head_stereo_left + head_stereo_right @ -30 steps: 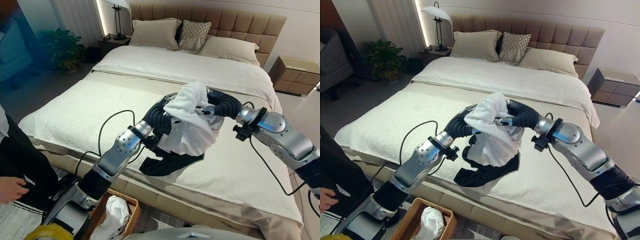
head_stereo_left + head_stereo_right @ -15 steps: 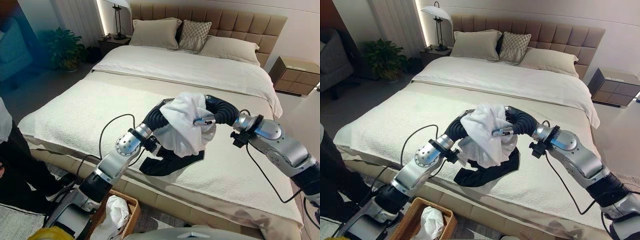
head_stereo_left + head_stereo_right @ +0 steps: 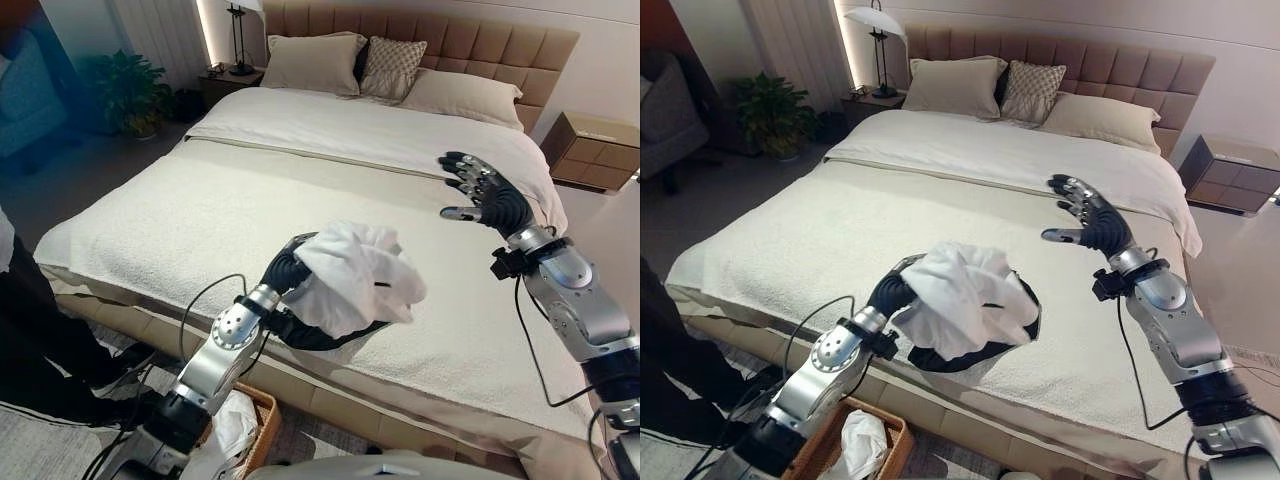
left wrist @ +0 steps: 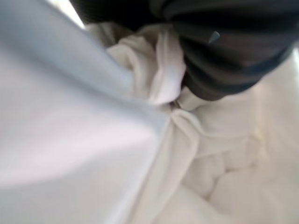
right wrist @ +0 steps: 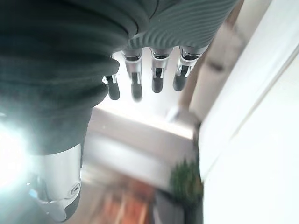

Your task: Pick up clothes into the bucket

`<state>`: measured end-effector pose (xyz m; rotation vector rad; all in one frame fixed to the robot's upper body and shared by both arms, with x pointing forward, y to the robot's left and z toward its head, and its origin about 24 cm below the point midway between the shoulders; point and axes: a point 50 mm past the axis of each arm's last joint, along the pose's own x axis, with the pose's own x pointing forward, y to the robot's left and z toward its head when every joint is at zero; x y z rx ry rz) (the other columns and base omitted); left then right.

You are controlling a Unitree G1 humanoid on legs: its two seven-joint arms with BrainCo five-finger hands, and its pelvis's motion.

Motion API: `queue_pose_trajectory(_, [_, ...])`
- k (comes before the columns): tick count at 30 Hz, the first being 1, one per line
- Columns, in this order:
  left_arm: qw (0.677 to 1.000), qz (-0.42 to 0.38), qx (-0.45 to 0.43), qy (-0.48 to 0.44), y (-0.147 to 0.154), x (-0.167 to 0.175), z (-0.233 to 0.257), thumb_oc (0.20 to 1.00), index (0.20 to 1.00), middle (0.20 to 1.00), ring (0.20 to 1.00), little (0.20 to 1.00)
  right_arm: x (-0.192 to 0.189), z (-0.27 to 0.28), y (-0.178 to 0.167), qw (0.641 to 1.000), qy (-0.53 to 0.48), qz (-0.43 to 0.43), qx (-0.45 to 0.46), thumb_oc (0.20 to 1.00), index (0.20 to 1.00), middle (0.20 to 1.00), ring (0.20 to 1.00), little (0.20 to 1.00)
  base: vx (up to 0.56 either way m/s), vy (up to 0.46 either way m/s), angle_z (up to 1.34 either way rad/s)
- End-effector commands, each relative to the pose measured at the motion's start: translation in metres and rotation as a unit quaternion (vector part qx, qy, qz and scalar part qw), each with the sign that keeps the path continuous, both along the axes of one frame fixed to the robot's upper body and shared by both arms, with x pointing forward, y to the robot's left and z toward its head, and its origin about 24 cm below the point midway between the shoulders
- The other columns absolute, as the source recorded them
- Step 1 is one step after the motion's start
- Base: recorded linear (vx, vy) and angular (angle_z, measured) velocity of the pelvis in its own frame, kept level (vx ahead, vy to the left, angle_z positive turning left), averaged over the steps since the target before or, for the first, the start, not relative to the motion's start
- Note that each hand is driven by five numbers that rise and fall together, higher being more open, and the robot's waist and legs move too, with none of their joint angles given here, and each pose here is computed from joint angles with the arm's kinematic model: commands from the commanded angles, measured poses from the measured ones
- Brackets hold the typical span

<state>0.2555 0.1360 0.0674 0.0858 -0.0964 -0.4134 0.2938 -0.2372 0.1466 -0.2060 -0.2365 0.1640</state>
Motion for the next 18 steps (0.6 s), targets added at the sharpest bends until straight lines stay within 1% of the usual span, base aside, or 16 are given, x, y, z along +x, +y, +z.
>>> queue_pose_trajectory(1, [0.994, 0.033, -0.058, -0.088, 0.012, 0.002, 0.037, 0.2, 0.2, 0.2, 0.2, 0.2, 0.002, 0.023, -0.009, 0.995, -0.081, -0.053, 0.016, 1.0, 1.0, 1.0, 1.0, 1.0, -0.01, -0.013, 0.1])
queue_pose_trajectory(4, [0.991, 0.061, -0.095, -0.077, 0.021, -0.006, 0.033, 0.2, 0.2, 0.2, 0.2, 0.2, 0.002, 0.013, -0.018, 0.991, -0.076, -0.1, 0.037, 1.0, 1.0, 1.0, 1.0, 1.0, -0.03, -0.008, 0.1])
queue_pose_trajectory(6, [0.986, 0.094, -0.114, -0.072, 0.034, -0.013, 0.029, 0.2, 0.2, 0.2, 0.2, 0.2, 0.004, 0.0, -0.027, 0.984, -0.068, -0.157, 0.041, 1.0, 1.0, 1.0, 1.0, 1.0, -0.08, -0.004, 0.18])
queue_pose_trajectory(7, [0.986, 0.094, -0.114, -0.073, 0.034, -0.014, 0.029, 0.2, 0.2, 0.2, 0.2, 0.2, 0.004, 0.0, -0.027, 0.984, -0.069, -0.157, 0.041, 1.0, 1.0, 1.0, 1.0, 1.0, -0.07, 0.0, 0.16])
queue_pose_trajectory(11, [0.98, 0.159, -0.103, -0.064, 0.06, -0.024, 0.018, 0.2, 0.2, 0.2, 0.2, 0.2, 0.005, -0.014, -0.039, 0.972, -0.058, -0.227, 0.024, 1.0, 1.0, 1.0, 1.0, 1.0, -0.09, 0.0, 0.23])
queue_pose_trajectory(13, [0.974, 0.208, -0.076, -0.054, 0.079, -0.031, 0.008, 0.2, 0.2, 0.2, 0.2, 0.2, 0.002, -0.02, -0.049, 0.962, -0.056, -0.268, -0.007, 1.0, 1.0, 1.0, 1.0, 1.0, -0.11, 0.02, 0.29])
queue_pose_trajectory(14, [0.967, 0.248, -0.018, -0.052, 0.097, -0.035, 0.002, 0.2, 0.2, 0.2, 0.2, 0.2, -0.001, -0.025, -0.057, 0.953, -0.051, -0.299, -0.024, 1.0, 1.0, 1.0, 1.0, 1.0, -0.05, 0.024, 0.31])
queue_pose_trajectory(15, [0.967, 0.249, -0.016, -0.053, 0.097, -0.035, 0.002, 0.2, 0.2, 0.2, 0.2, 0.2, -0.001, -0.025, -0.056, 0.953, -0.052, -0.299, -0.024, 1.0, 1.0, 1.0, 1.0, 1.0, -0.03, 0.022, 0.36])
queue_pose_trajectory(18, [0.946, 0.304, 0.107, -0.04, 0.125, -0.04, -0.012, 0.2, 0.2, 0.2, 0.2, 0.2, -0.001, -0.033, -0.064, 0.944, -0.039, -0.327, -0.023, 1.0, 1.0, 1.0, 1.0, 1.0, -0.04, 0.04, 0.25])
